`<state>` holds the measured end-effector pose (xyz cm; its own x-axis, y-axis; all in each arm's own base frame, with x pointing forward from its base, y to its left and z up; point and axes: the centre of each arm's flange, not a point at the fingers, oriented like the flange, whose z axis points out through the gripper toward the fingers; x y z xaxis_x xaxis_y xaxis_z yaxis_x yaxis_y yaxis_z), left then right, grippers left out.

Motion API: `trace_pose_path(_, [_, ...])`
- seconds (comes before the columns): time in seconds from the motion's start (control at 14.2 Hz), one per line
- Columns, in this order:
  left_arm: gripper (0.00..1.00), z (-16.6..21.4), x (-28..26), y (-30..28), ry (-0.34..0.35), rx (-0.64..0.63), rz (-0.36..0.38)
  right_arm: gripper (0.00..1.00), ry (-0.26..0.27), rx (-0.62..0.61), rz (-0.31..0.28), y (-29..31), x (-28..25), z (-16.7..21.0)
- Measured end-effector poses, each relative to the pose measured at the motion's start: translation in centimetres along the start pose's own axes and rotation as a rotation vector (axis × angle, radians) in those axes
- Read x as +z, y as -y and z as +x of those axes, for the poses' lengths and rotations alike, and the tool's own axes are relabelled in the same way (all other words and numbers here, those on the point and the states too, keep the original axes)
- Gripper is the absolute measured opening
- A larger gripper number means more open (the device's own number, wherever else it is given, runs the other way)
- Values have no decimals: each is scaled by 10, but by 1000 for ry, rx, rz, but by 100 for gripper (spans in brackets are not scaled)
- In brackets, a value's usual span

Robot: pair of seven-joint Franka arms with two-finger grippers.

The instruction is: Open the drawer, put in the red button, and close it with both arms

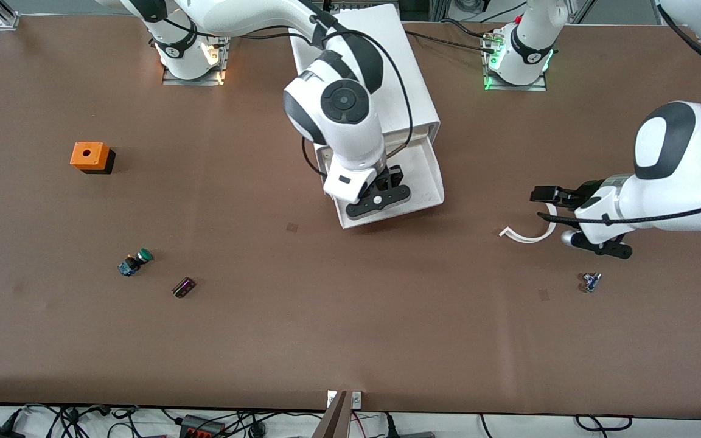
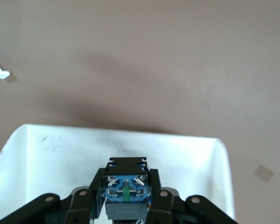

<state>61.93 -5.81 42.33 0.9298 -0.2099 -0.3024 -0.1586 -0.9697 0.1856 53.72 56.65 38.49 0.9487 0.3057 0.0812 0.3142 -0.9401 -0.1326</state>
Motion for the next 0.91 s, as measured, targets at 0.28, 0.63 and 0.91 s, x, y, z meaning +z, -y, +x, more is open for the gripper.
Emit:
trace_pose_path(0.28, [100, -10, 18, -13, 3, -3, 59, 41, 24, 5, -10, 7, 19, -6])
trace_pose_path(0.63, [100, -19, 49, -11, -3, -46, 68, 41, 52, 52, -25, 8, 44, -10])
trace_pose_path(0.91, [100, -20, 53, -15, 2, -72, 70, 41, 56, 79, -28, 8, 55, -10])
